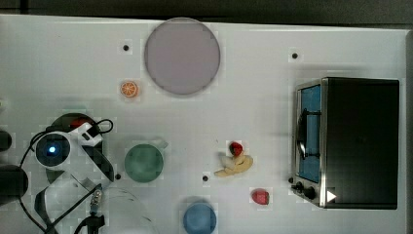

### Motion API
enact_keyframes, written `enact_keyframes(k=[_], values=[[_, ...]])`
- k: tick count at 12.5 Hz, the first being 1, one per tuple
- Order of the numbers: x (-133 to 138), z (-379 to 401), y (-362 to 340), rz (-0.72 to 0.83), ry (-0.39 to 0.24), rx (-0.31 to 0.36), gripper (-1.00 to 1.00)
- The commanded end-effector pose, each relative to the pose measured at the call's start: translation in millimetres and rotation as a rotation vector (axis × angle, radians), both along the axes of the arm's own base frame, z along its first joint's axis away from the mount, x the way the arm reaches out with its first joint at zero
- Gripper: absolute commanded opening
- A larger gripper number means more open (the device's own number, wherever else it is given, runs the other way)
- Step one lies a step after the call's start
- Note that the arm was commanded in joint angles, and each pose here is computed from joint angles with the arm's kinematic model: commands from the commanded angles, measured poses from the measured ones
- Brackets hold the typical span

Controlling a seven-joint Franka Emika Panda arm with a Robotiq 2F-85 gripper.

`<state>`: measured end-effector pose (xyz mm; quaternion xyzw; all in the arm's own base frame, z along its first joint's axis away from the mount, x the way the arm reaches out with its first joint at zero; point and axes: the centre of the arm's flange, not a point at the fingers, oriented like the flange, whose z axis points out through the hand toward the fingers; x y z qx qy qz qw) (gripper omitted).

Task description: Pick ketchup from strainer and place it on the table

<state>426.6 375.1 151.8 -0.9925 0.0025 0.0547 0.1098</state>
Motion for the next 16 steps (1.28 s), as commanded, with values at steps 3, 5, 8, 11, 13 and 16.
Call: enact_keyframes(k=[3,5,8,11,13,16], values=[[11,69,24,-0.038,-0.083,0.020,0.12],[20,114,18,-0.090,-0.105,0.013,0.12],[36,181,-12,-0.203,-0.110,-0.029,0.12],[56,227,-68,-0.323,-0.085,-0.103,0.12],[74,247,-113,-0.387,-0.100,-0.137,0.12],[98,254,-187,-0.502,-0.072,-0.185,0.12]])
